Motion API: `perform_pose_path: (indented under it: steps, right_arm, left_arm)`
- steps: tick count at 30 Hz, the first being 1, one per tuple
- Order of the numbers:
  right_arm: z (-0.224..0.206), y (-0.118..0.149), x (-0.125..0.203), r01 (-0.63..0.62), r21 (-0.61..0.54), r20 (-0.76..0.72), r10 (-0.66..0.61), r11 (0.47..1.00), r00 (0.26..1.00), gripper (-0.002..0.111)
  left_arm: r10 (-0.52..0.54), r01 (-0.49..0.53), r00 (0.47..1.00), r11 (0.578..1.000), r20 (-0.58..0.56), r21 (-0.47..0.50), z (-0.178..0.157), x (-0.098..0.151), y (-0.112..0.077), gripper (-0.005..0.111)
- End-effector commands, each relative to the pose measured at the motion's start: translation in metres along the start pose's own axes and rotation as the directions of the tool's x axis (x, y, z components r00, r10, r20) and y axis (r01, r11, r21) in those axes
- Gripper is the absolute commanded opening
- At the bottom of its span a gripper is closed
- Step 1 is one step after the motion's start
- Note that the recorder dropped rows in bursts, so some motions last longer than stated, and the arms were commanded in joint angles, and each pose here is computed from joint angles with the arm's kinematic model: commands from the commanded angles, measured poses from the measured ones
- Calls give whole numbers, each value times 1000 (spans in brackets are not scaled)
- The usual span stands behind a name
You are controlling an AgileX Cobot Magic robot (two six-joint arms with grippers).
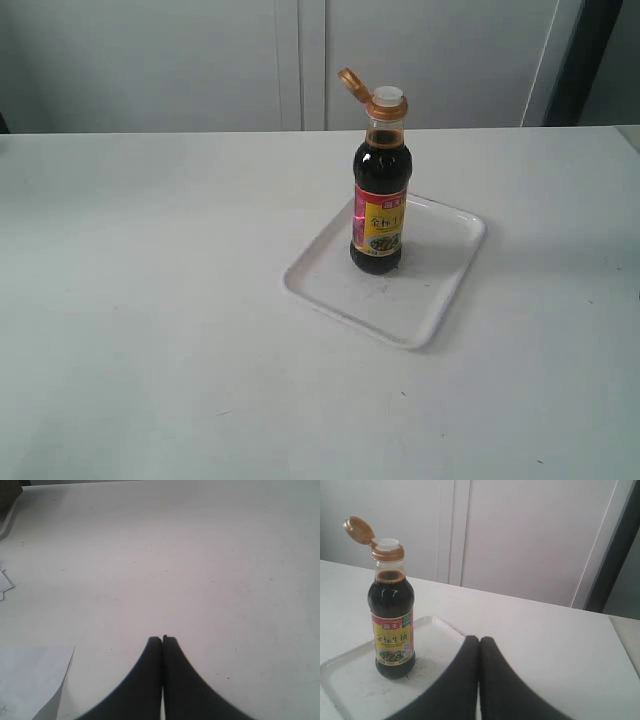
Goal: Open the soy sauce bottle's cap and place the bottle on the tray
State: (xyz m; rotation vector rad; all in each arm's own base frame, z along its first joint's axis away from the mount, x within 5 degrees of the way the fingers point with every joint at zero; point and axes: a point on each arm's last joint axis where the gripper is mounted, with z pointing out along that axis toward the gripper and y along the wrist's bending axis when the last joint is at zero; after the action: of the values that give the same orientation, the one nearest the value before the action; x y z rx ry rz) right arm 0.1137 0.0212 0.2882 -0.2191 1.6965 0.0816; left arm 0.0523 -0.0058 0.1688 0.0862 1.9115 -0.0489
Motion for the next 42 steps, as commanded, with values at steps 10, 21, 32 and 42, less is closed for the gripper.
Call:
perform_pose_path:
  steps: [10,21,32,42]
  right_arm:
    - [-1,0,-1,-6,-1,13,6,1000,1000,0]
    - [-1,0,-1,-6,-1,13,6,1000,1000,0]
    - [-1,0,-1,5,-1,13,-5,1000,1000,0]
    - [-15,0,1,2,3,1,-2,1000,1000,0]
  left_arm:
    - [-13,13,1000,1000,7,1,0,0,0,0]
    - [-13,13,1000,1000,7,1,0,0,0,0]
    - [-13,13,1000,1000,7,1,0,0,0,0]
    - [-13,13,1000,1000,7,1,0,0,0,0]
